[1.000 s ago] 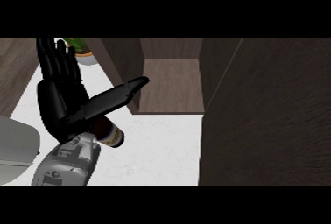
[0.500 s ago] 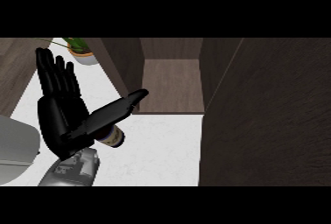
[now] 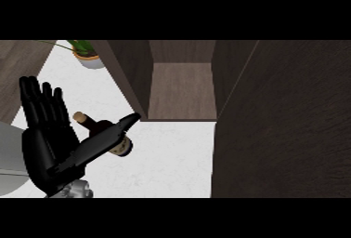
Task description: Pick up the wine, place it into the cabinet and close the cabinet
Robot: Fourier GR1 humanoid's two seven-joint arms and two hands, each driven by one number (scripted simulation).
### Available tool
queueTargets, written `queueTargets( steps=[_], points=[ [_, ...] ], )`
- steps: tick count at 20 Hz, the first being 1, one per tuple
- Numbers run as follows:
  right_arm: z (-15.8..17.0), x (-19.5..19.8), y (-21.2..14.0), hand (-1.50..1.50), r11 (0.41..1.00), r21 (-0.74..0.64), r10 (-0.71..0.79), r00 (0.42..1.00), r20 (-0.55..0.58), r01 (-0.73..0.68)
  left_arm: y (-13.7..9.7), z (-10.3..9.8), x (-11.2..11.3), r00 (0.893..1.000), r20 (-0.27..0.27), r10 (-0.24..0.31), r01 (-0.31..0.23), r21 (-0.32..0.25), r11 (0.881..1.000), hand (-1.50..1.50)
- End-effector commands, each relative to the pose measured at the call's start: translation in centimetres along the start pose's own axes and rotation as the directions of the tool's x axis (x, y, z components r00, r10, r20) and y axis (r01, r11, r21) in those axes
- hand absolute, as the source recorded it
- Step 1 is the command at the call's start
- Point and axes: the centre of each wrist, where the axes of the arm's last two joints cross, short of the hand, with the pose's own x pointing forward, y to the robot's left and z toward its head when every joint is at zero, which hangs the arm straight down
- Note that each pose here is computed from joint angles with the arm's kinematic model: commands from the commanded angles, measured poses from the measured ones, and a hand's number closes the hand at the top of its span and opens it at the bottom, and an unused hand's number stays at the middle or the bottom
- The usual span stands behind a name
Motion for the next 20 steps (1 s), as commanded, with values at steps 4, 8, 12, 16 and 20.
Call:
queueTargets(
  steps=[4,8,12,16,20],
  points=[
    [0.8,1.6,-0.4,-1.50,1.000,0.016,-0.008,1.000,-0.012,0.008,1.2,-0.4,-2.3,0.999,-0.044,-0.032,0.033,0.029,0.999,-1.50],
    [1.2,0.9,0.8,-1.50,1.000,-0.005,-0.015,1.000,0.010,0.015,3.6,0.6,-3.4,0.997,-0.052,-0.052,0.054,0.048,0.997,-1.50],
    [-0.6,-0.7,-0.3,-1.50,1.000,-0.001,-0.007,1.000,0.014,0.007,5.1,1.4,-5.3,0.996,-0.075,-0.046,0.050,0.043,0.998,-1.50],
    [-0.5,0.7,0.5,-1.50,1.000,0.003,-0.002,1.000,-0.001,0.002,6.3,0.8,-4.7,0.995,-0.083,-0.046,0.052,0.064,0.997,-1.50],
    [0.8,2.1,-0.2,-1.50,1.000,0.026,0.008,1.000,-0.001,-0.008,8.0,4.0,-8.1,0.991,-0.120,-0.064,0.073,0.071,0.995,-1.50]
  ],
)
